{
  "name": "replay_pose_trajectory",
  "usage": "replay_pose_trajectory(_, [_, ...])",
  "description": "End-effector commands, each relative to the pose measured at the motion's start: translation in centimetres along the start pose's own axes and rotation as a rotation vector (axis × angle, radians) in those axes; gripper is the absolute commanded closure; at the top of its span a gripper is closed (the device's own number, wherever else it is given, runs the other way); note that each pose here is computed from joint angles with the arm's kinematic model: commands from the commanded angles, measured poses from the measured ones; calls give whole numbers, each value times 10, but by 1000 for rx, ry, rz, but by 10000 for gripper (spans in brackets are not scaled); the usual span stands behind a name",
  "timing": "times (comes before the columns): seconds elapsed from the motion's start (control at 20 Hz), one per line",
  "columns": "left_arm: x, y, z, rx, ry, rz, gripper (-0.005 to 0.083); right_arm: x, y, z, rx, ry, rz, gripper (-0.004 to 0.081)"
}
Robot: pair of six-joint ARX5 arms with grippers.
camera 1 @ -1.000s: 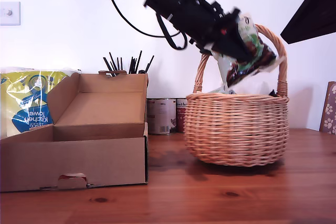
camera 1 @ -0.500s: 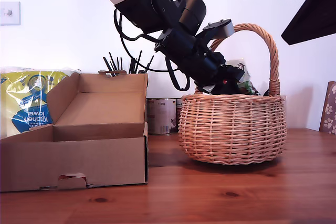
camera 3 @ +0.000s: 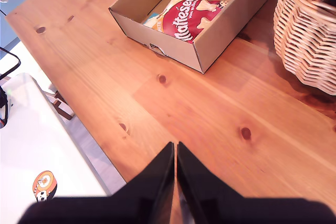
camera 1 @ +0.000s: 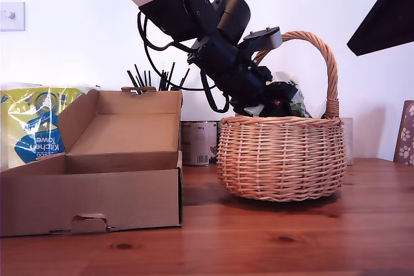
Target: Move the bags of Easter eggs from the cardboard box on the left into the woven basket on the right side.
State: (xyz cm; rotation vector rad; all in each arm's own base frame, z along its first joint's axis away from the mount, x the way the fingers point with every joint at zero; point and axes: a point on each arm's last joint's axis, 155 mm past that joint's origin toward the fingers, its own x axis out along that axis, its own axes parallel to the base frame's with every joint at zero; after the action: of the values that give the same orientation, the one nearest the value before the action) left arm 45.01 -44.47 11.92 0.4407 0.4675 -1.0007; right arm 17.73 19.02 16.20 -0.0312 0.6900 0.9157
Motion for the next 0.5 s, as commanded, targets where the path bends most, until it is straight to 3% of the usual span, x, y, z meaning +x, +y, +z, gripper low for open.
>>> replay_pose_trajectory(0.0, [11, -1, -23, -17, 57, 4, 274, -1, 2, 4, -12, -11, 6, 783])
replay_pose_trajectory(0.15, [7, 4, -38, -41, 131, 20, 330, -1, 2, 4, -11, -11, 7, 783])
replay_pose_trajectory(0.3, [5, 3, -45, -75, 161, 15, 451, -1, 2, 4, -11, -11, 7, 783])
replay_pose_trajectory(0.45, [4, 0, -41, -73, 154, 5, 447, -1, 2, 4, -12, -11, 6, 783])
